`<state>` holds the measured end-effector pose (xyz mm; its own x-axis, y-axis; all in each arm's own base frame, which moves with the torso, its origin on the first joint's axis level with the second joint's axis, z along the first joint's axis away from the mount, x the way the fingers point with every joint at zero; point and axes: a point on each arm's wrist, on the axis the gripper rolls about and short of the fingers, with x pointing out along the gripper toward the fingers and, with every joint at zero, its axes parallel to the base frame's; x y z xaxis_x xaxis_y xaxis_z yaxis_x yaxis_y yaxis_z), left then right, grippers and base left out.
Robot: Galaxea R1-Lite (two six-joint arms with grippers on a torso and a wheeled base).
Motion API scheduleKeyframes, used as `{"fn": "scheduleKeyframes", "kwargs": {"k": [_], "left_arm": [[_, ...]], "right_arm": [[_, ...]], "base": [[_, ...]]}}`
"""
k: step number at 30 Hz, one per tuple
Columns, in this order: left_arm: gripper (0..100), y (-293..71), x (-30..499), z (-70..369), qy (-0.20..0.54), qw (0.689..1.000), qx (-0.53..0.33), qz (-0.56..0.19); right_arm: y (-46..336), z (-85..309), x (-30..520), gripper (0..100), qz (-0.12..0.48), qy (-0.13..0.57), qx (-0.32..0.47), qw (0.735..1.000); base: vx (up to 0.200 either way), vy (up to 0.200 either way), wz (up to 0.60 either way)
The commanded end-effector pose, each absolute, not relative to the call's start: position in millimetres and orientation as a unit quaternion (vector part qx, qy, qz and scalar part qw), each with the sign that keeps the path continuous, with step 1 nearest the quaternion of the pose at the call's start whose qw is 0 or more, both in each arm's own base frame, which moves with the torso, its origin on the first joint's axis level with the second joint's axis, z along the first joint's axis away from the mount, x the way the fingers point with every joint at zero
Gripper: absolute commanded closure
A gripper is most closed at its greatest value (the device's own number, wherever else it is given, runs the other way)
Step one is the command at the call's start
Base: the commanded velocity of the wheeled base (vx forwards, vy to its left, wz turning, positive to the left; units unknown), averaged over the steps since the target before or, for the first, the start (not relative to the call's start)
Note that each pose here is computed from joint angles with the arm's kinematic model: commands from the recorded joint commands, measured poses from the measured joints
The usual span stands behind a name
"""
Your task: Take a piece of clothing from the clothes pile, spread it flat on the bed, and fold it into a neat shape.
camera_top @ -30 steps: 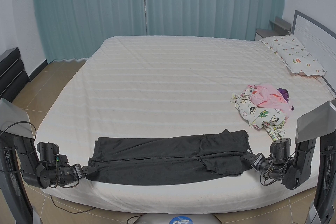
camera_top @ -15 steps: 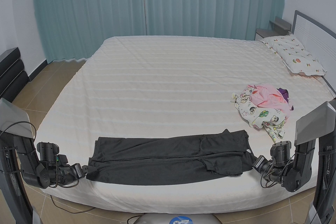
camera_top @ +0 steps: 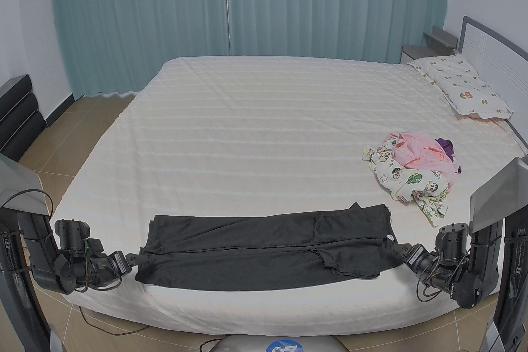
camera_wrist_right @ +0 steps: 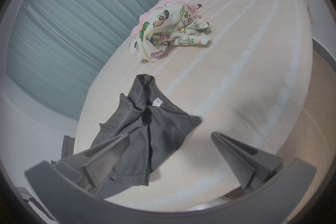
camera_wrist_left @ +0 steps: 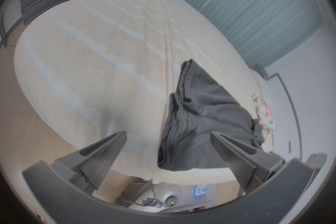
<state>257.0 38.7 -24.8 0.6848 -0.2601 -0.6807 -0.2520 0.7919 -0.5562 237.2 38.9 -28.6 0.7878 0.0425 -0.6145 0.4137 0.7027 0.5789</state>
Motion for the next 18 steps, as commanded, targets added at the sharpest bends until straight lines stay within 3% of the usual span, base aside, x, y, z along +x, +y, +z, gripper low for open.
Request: {"fn": "scheduleKeyframes", "kwargs": {"k": [1,13,18], "left_arm": [[0,30.9,273.4,0.0,0.348,0.876,-0.334,-0.008],[0,30.6,288.4,0.2,0.329,0.877,-0.349,0.007],[0,30.8,286.8,-1.0,0.332,0.873,-0.356,0.011]], "right_arm": [[36.8,-14.0,226.2,0,-0.1,0.296,0.373,0.874],[39.8,-11.4,226.6,0,-0.09,0.293,0.37,0.877],[41.6,-14.1,226.9,0,-0.089,0.298,0.366,0.877]], "base": [[0.0,0.0,0.0],[0.0,0.0,0.0],[0.2,0.0,0.0]]}}
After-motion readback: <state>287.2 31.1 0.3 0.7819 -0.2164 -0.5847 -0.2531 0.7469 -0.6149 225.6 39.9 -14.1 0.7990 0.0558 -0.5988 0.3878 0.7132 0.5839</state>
